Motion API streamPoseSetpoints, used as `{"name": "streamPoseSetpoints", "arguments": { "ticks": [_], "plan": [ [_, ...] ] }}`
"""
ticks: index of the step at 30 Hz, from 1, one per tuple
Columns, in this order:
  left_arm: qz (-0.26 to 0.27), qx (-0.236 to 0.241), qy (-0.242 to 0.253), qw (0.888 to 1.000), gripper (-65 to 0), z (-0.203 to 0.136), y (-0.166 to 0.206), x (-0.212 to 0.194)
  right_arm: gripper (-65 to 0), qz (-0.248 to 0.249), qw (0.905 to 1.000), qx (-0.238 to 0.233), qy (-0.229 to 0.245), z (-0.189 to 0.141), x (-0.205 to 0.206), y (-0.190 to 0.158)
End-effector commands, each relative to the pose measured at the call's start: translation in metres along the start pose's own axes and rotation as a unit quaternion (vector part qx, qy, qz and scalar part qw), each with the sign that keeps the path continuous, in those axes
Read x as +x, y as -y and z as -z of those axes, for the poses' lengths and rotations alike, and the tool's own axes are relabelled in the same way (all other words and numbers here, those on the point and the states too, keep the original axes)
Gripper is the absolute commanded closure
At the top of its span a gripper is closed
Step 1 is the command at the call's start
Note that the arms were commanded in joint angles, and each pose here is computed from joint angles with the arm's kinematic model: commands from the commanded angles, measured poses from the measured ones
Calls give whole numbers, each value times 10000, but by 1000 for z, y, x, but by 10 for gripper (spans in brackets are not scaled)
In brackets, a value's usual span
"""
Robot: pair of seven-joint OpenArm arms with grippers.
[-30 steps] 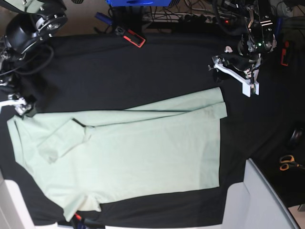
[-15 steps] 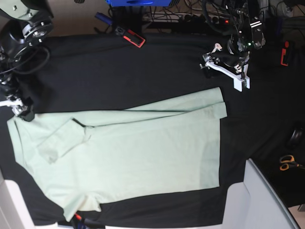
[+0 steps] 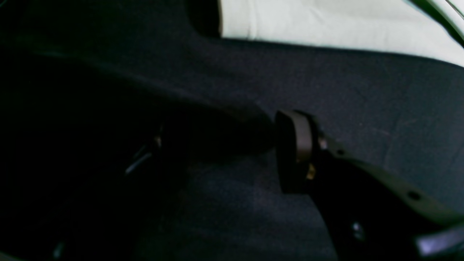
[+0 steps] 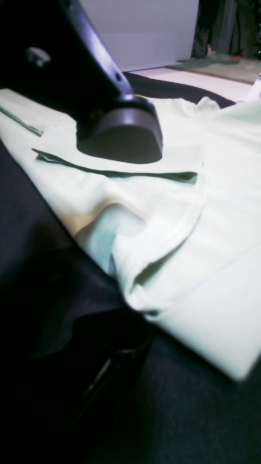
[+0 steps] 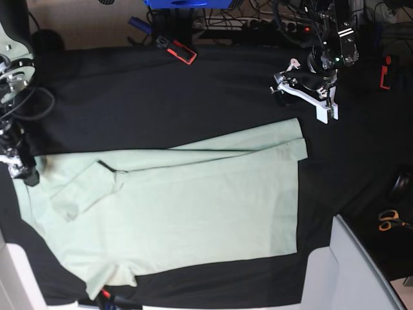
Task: Fold the T-shirt properly
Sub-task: 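Grasp the folded edge again with both grippers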
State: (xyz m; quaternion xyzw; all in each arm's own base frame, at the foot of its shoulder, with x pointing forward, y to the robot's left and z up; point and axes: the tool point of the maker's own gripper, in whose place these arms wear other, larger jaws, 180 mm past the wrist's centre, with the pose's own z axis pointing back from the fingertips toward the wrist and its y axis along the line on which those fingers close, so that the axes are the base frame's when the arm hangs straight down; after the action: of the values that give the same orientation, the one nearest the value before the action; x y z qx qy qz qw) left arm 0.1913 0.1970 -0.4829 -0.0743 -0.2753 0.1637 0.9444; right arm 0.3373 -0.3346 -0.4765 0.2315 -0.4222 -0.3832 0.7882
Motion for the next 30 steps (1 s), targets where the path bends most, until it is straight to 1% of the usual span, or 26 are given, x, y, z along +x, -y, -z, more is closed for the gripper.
{"name": "streamPoseSetpoints", "arguments": {
  "ticks": [1,3,4,10,11,12,14,16,18,24,30],
  "plan": [
    [-18,-44,-110,9999,-370,-1,2,-5,-561,-82,9999,51,35,2,12,-6],
    [-16,-46,-103,9999,-370,-1,2,-4,-496,-82,9999,58,48,2,13,-7],
    [-16,-46,-103,9999,-370,-1,2,-4,-445,-82,9999,70,57,2,14,-8],
    [-16,-46,-103,9999,-370,-1,2,-4,-58,-93,9999,71,52,3,14,-8],
    [-22,-50,-104,9999,-370,-1,2,-4,-9,-93,9999,71,52,3,14,-8],
    [-22,-50,-104,9999,-370,-1,2,-4,0,-93,9999,71,52,3,14,-8],
    [-28,-54,-105,9999,-371,-1,3,-5,-7,-93,9999,71,52,3,14,-8],
    [-56,-72,-83,9999,-376,-1,5,-4,0,-93,9999,71,52,3,14,-8],
    [-139,-154,-1,9998,-380,2,14,3,-1,-98,9999,68,47,3,14,-8],
    [-703,-95,314,9970,-380,5,12,22,-1,-104,9999,56,25,2,12,-7],
    [-575,-247,544,9966,-380,0,27,40,0,-103,9999,50,12,2,11,-6]
  ]
}}
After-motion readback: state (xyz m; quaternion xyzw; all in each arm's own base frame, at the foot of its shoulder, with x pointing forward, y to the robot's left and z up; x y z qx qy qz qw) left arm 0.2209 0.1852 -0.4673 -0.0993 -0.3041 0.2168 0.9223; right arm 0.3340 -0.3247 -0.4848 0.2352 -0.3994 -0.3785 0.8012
